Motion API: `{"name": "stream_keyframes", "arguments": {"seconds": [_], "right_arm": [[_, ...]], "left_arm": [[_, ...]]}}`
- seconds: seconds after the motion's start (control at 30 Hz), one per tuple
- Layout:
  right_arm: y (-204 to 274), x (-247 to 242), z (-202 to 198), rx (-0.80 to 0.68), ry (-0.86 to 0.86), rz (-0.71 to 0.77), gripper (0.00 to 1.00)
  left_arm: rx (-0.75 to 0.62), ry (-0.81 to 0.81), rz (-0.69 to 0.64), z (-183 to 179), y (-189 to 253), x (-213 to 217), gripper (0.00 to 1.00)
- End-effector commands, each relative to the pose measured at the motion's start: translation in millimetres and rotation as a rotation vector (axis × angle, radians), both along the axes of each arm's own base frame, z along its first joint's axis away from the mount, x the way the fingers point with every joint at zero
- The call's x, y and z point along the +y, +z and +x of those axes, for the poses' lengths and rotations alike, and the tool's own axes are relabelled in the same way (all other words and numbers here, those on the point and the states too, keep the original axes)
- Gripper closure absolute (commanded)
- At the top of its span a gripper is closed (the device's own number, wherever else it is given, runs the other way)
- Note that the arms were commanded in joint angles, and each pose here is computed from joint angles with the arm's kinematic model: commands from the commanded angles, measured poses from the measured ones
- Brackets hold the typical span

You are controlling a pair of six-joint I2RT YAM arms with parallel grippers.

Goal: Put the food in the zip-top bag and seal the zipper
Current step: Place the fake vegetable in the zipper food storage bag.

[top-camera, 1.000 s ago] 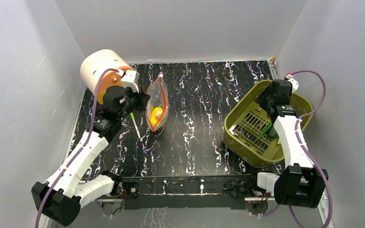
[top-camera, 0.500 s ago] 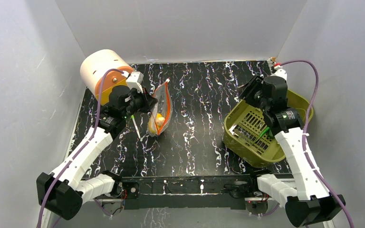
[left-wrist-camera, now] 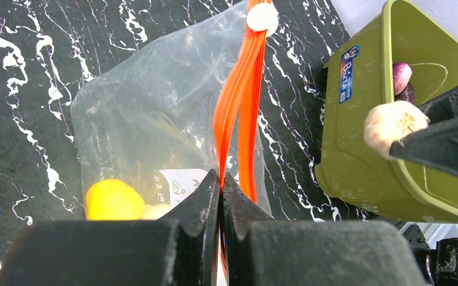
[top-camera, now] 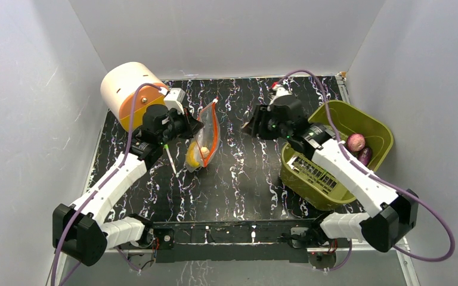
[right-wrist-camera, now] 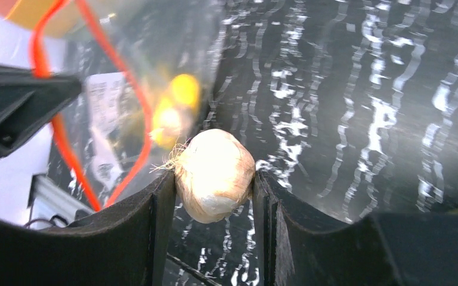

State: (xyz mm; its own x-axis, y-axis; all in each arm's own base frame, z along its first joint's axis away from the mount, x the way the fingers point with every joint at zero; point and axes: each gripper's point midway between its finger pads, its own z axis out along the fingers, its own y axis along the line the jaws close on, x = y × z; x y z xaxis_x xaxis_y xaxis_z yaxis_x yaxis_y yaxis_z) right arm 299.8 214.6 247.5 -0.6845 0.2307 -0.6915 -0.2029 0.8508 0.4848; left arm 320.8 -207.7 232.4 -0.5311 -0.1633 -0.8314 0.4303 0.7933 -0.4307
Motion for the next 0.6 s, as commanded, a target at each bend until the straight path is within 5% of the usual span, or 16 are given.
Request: {"name": "stream_keyframes", "arguments": {"seconds": [0.0,0.3,0.57], "right_arm": [[65,57,1,-0.183,0.152,0.136,0.56],[74,110,-20,-0.230,0.291,0.351,0.56],[64,127,-15,-0.233,0.323,0.394,0.57]], "left_arm": [[-0.048,-0.012,-0.002,2,20,-2,1.00],[0.076,-0.045,-0.063,-4,5,-16,1.00],[0.125,-0.109,-0.072,-20,13,-21,1.00]]}}
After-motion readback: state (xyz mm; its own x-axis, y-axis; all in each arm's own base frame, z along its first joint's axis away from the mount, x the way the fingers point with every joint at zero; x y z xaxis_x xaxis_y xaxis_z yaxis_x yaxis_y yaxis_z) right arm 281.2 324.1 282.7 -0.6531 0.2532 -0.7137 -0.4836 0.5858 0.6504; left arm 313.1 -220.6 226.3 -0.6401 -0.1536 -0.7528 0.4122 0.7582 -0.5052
